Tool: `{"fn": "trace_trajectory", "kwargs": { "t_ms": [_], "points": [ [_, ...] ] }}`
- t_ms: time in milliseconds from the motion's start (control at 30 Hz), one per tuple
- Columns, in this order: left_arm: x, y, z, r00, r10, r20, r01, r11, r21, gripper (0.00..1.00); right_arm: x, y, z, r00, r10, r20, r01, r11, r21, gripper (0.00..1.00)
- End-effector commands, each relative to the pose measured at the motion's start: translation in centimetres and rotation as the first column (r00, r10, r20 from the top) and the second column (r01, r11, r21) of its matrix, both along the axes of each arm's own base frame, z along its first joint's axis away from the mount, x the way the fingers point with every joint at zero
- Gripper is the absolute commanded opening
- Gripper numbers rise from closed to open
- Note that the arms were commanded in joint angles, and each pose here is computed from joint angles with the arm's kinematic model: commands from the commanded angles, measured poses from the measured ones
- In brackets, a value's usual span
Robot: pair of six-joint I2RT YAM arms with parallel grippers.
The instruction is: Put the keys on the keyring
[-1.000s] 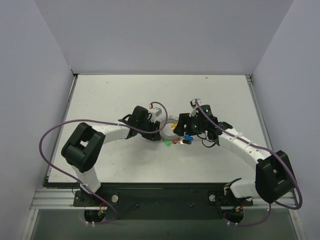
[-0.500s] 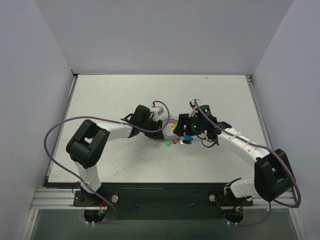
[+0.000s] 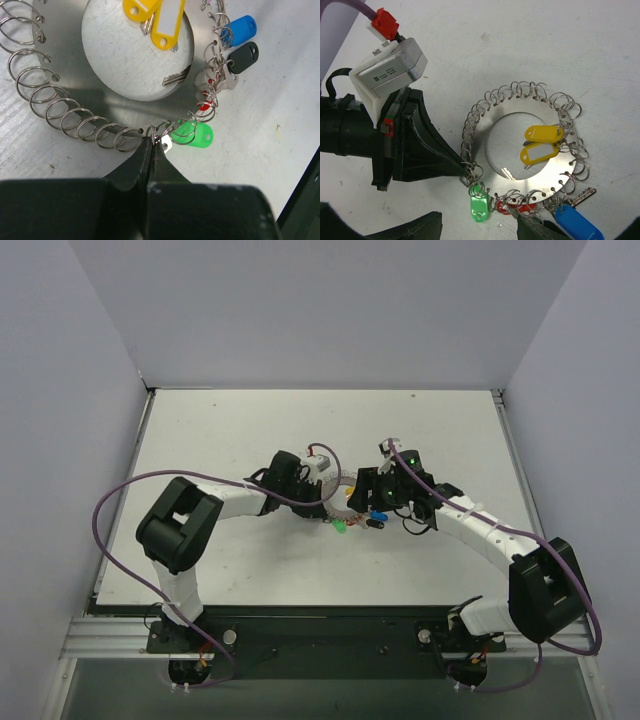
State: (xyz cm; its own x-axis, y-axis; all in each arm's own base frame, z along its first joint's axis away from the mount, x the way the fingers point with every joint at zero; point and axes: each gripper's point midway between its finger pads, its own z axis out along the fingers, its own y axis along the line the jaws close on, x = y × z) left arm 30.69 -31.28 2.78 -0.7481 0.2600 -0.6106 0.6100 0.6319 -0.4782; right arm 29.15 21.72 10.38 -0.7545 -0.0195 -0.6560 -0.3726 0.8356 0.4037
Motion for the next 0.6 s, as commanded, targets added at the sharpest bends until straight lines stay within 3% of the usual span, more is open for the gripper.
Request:
{"fn": "trace_trajectory", "kwargs": {
  "t_ms": [0, 267, 567],
  "points": [
    [1.0, -1.5, 5.4, 0.989, -0.043, 0.142, 0.059, 0.992, -0.107, 0.0, 0.7, -0.1, 1.2, 0.999, -0.003, 0.034, 0.004, 1.0, -0.004, 0.6],
    [-0.2, -1.3, 12.2, 0.952, -0.09, 0.293, 0.14, 0.978, -0.155, 0.0, 0.6, -0.3, 3.4, 0.998, 0.006, 0.058, -0.011, 0.997, 0.08, 0.6],
    [-2.3, -0.8, 16.0, 0.92, -0.154, 0.36, 0.211, 0.969, -0.125, 0.0, -0.9, 0.1, 10.9, 0.964, 0.089, 0.251, -0.144, 0.967, 0.212, 0.64]
  ]
}}
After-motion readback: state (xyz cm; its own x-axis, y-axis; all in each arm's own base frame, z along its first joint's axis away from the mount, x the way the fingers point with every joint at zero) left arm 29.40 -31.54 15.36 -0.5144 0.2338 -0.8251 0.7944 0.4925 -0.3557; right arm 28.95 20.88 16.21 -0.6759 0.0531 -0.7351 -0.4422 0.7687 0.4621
